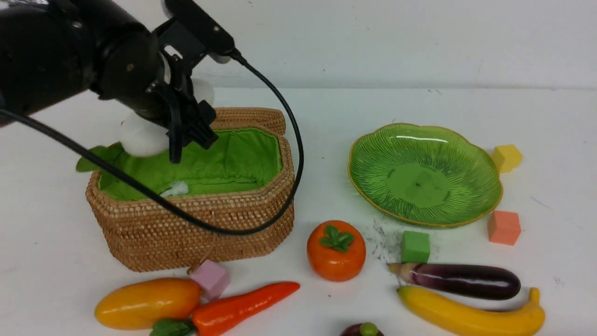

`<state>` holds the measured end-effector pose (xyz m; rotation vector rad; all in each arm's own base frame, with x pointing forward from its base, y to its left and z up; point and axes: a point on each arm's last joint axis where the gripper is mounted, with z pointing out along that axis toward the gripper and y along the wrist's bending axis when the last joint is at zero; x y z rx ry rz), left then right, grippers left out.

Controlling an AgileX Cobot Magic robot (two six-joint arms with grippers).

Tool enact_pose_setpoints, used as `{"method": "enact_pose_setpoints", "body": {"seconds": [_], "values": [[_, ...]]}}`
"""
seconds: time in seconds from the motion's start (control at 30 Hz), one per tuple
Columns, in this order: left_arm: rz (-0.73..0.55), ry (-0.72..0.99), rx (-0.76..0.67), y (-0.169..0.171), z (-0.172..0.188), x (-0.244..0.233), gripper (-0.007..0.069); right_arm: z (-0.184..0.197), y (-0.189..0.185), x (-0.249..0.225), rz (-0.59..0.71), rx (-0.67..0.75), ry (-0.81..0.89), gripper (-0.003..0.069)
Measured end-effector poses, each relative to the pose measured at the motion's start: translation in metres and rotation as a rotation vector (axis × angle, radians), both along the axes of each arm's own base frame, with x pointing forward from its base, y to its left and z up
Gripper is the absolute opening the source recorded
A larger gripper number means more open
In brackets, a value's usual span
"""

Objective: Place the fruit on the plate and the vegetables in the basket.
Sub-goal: Take a daikon with your left arm and place it on the basket on the left.

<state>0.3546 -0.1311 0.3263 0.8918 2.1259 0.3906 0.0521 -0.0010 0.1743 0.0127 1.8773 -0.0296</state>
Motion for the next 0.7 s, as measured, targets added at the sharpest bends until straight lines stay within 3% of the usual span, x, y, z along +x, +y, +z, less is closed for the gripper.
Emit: {"method": "enact_pose_setpoints", "body": {"seconds": [0.3, 0.7], "values": [[-0.042, 0.011, -0.037, -0.017, -0.038, 0.025, 0.0531, 0.000, 0.000, 0.000, 0.000, 0.000, 0.000, 0.0242], [0.028, 0.026, -0.123, -0.018, -0.041, 0.025, 0.0531, 0.000, 0.000, 0.000, 0.000, 0.000, 0.000, 0.0242]]}}
